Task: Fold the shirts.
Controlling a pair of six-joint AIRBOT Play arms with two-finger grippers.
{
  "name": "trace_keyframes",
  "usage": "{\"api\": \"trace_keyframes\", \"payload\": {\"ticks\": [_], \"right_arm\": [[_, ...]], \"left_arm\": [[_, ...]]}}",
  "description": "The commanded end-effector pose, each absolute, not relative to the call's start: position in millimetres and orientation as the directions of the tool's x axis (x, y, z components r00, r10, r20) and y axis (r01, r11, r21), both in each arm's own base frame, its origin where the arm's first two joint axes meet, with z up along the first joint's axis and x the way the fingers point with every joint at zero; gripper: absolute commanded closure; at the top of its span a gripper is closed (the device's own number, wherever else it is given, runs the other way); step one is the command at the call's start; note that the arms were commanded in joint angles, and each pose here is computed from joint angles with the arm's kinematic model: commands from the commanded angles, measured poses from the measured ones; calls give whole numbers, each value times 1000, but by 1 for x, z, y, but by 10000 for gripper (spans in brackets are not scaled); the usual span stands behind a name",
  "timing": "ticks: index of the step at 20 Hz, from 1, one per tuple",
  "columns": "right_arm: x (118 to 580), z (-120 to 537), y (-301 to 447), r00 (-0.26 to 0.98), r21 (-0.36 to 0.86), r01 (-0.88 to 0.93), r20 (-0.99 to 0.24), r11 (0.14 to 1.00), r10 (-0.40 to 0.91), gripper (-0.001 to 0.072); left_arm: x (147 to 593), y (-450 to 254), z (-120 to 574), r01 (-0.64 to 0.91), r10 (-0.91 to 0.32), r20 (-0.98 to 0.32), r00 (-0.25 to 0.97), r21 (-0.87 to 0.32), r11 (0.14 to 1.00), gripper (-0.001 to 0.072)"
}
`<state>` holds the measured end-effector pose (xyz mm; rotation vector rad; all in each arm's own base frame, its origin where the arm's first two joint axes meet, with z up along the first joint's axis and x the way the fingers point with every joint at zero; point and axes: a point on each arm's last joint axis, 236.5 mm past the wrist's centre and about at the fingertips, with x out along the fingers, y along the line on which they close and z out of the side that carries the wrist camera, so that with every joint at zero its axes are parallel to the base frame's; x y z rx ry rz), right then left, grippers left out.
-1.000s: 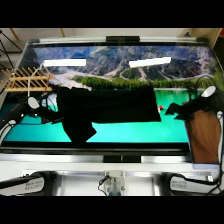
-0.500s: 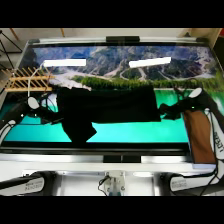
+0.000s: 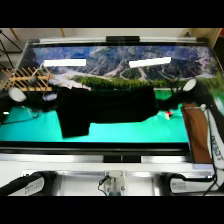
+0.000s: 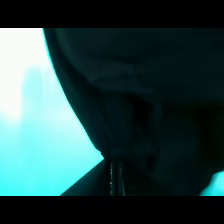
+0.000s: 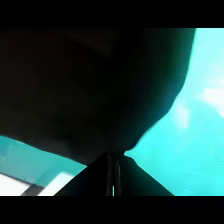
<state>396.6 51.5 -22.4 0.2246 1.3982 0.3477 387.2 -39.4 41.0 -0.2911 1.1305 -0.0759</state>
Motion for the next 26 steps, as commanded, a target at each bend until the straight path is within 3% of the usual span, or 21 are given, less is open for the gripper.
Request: {"api": "trace_keyframes", "payload": {"ticks": [1, 3, 5, 7, 9, 13, 15, 17, 20, 23, 26], "right_arm": [[432, 143, 37, 510, 244, -225, -796, 943, 327, 645], [428, 282, 13, 793, 119, -208, -561, 971, 238, 645], [389, 404, -7, 959, 25, -130, -253, 991, 132, 646], [335, 482, -10, 998, -23, -67, -7, 997, 67, 645], [285, 525, -6, 990, -70, -22, 141, 997, 32, 645], [215, 544, -9, 976, -163, 91, 210, 982, -55, 645], [197, 540, -15, 975, -195, 140, 196, 971, -101, 645], [196, 516, -20, 987, -214, 144, 98, 966, -125, 645], [221, 437, -32, 961, -214, 89, -239, 973, -141, 645], [258, 314, -44, 745, -127, 15, -660, 992, -96, 645], [317, 210, -55, 589, -44, -6, -808, 999, -32, 645]], "left_arm": [[406, -17, 235, 2, -153, -609, 779, -240, 971, 670], [374, 12, 385, -5, -58, -313, 948, -197, 980, 670], [310, 33, 498, -58, 51, -43, 998, -189, 980, 670], [251, 30, 560, -74, 101, 136, 986, -190, 979, 670], [206, 11, 590, -36, 79, 256, 963, -168, 985, 671], [130, -14, 618, -19, 66, 403, 913, -119, 993, 670], [115, -20, 613, -20, 63, 398, 915, -111, 994, 670], [124, -20, 589, -28, 61, 297, 953, -114, 993, 670], [161, -12, 520, -55, 58, 21, 998, -125, 991, 670], [216, -2, 421, -45, 6, -292, 956, -129, 991, 670], [276, 6, 294, -43, -91, -552, 829, -224, 974, 671]]}}
